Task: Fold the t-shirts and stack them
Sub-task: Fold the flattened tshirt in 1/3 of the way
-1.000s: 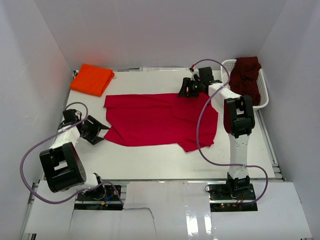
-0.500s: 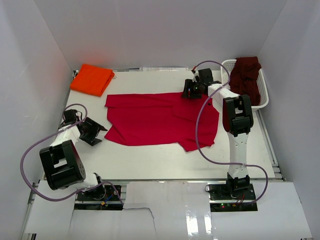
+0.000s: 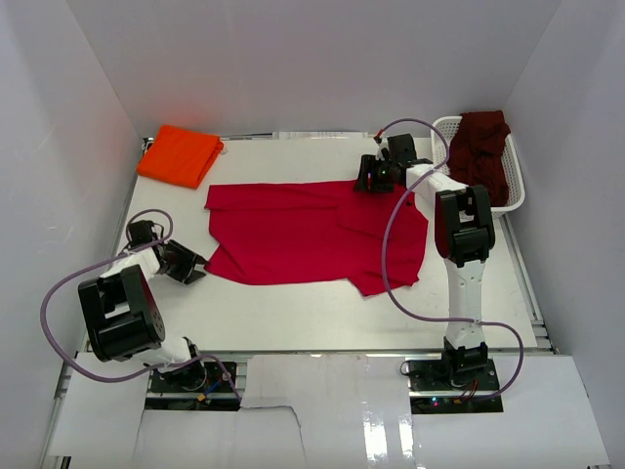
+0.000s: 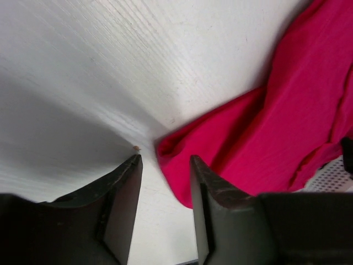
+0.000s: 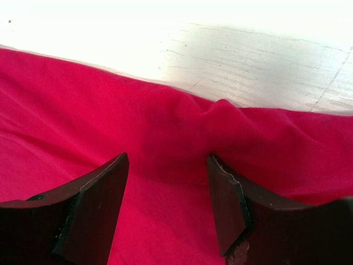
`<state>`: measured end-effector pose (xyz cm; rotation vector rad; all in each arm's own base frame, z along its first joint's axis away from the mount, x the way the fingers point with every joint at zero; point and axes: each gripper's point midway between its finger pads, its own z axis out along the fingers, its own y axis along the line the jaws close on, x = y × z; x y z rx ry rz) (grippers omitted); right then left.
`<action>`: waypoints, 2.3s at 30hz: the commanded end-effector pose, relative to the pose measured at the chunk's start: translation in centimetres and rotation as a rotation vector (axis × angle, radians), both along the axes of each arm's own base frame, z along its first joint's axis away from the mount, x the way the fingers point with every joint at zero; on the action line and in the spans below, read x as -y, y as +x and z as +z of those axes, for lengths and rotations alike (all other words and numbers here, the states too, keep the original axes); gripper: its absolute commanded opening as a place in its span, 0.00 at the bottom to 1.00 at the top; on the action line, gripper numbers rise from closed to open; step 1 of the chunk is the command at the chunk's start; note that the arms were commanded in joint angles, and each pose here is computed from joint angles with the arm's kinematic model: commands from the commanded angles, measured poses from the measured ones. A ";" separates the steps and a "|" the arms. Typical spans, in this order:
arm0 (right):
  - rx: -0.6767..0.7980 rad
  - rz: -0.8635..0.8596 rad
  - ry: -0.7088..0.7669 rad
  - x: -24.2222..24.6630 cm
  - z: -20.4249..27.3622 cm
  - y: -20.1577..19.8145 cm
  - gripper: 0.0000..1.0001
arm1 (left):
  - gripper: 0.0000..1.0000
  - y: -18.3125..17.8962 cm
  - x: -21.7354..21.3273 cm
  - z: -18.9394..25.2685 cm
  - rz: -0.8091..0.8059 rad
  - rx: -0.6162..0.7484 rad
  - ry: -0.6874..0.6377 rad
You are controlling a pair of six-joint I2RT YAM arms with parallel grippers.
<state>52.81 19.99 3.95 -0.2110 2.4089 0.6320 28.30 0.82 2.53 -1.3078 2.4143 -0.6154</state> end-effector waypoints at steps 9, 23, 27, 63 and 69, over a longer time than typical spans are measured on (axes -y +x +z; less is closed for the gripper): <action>-0.003 0.001 -0.006 0.5 -1.0 -0.5 0.66 | 0.36 0.4 -0.6 -1.6 0.007 -0.020 0.028; -0.008 -0.010 -0.016 0.7 -1.4 -0.3 0.66 | 0.00 -1.4 0.7 -0.2 0.015 -0.042 -0.026; -0.009 -0.016 -0.011 0.6 -1.3 -0.2 0.66 | 0.00 -2.1 1.2 1.2 0.030 -0.023 -0.036; -0.008 -0.014 -0.018 0.7 -1.3 1.0 0.68 | 0.49 -3.4 -1.2 2.0 0.056 -0.090 0.043; -0.010 -0.012 -0.016 0.6 -1.2 1.1 0.68 | 0.54 -3.1 -3.0 3.2 0.102 -0.086 0.090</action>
